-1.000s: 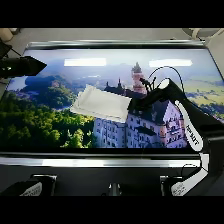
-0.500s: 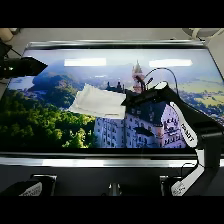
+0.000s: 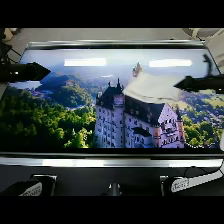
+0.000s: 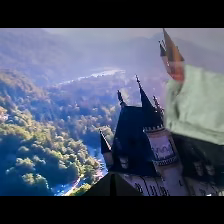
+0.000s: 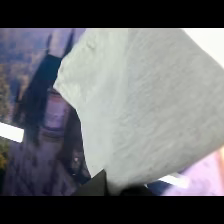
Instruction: Fold the shirts.
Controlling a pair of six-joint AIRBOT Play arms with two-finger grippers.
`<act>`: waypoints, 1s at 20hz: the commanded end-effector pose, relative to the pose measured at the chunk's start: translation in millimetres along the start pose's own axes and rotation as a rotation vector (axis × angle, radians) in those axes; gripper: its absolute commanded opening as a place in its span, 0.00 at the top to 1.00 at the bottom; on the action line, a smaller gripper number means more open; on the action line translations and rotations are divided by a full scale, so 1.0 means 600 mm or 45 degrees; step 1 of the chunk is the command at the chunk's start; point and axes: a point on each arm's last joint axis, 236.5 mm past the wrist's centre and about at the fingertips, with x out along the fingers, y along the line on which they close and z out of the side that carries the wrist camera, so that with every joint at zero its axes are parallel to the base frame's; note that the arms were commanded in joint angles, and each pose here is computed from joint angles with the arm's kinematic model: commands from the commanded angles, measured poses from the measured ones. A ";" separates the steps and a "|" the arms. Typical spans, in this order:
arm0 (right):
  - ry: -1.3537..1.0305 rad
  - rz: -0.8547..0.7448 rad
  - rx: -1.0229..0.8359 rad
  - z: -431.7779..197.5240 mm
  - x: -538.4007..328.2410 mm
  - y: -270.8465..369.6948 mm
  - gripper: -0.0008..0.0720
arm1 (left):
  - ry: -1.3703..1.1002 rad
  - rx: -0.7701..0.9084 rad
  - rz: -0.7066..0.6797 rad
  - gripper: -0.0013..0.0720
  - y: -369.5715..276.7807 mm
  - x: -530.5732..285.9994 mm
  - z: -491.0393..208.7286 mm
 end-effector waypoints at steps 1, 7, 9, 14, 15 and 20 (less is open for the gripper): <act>0.114 -0.244 0.185 -0.099 -0.165 -0.154 0.96 | 0.020 -0.011 -0.011 0.94 -0.004 0.007 -0.010; 0.253 -0.644 0.532 -0.275 -0.338 -0.312 0.96 | 0.038 0.020 -0.048 0.94 -0.032 0.015 -0.017; 0.352 -0.730 0.616 -0.346 -0.360 -0.333 0.96 | 0.043 0.029 -0.060 0.94 -0.041 0.018 -0.019; 0.357 -0.819 0.826 -0.471 -0.329 -0.327 0.95 | 0.048 0.037 -0.070 0.94 -0.048 0.020 -0.021; 0.361 -0.780 0.845 -0.487 -0.304 -0.316 0.95 | 0.048 0.037 -0.069 0.94 -0.048 0.020 -0.021; 0.407 -0.661 0.889 -0.540 -0.245 -0.269 0.95 | 0.048 0.037 -0.070 0.94 -0.048 0.019 -0.021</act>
